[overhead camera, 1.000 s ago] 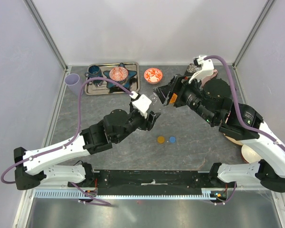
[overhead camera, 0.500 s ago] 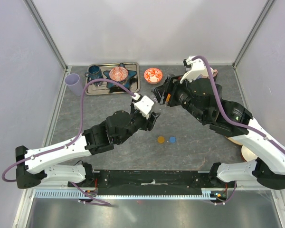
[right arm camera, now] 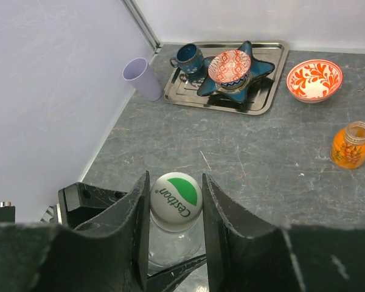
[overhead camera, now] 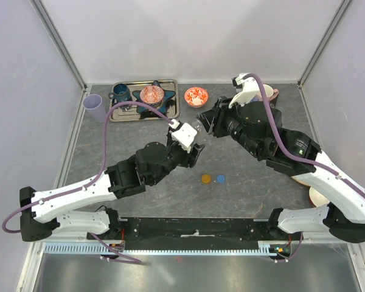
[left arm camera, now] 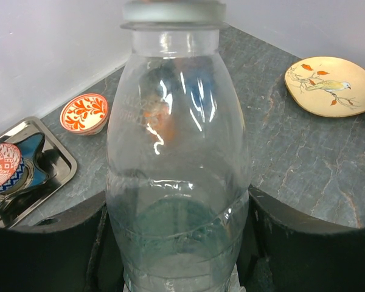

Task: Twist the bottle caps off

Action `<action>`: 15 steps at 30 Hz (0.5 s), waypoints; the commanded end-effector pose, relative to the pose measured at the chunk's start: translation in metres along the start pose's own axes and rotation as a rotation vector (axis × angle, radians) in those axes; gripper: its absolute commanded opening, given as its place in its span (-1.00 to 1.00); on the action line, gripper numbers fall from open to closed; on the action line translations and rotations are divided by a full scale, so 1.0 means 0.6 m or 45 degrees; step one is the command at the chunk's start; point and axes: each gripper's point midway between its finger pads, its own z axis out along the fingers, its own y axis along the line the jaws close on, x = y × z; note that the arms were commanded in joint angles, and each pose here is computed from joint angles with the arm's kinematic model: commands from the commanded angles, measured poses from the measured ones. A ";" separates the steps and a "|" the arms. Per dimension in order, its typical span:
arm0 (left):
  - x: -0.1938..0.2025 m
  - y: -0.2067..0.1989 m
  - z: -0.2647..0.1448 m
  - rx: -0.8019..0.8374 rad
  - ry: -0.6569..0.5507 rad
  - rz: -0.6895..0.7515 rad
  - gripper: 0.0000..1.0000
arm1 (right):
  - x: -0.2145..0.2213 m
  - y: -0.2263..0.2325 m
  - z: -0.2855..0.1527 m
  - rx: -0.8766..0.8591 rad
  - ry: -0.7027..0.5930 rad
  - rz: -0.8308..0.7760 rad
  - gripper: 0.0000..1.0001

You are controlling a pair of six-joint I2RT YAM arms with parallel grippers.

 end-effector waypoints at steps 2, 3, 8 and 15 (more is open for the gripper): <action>-0.058 0.012 -0.022 -0.004 -0.142 -0.036 -0.28 | -0.003 0.005 -0.020 -0.068 -0.007 -0.036 -1.00; -0.063 0.011 -0.026 0.011 -0.157 -0.044 -0.29 | 0.000 0.006 -0.023 -0.088 -0.004 -0.054 -1.00; -0.122 -0.051 -0.085 0.435 -0.298 -0.118 -0.37 | -0.024 0.060 -0.075 -0.404 -0.026 -0.193 -1.00; -0.176 -0.131 -0.224 1.255 -0.324 -0.195 -0.37 | -0.024 0.156 -0.192 -1.018 0.024 -0.396 -1.00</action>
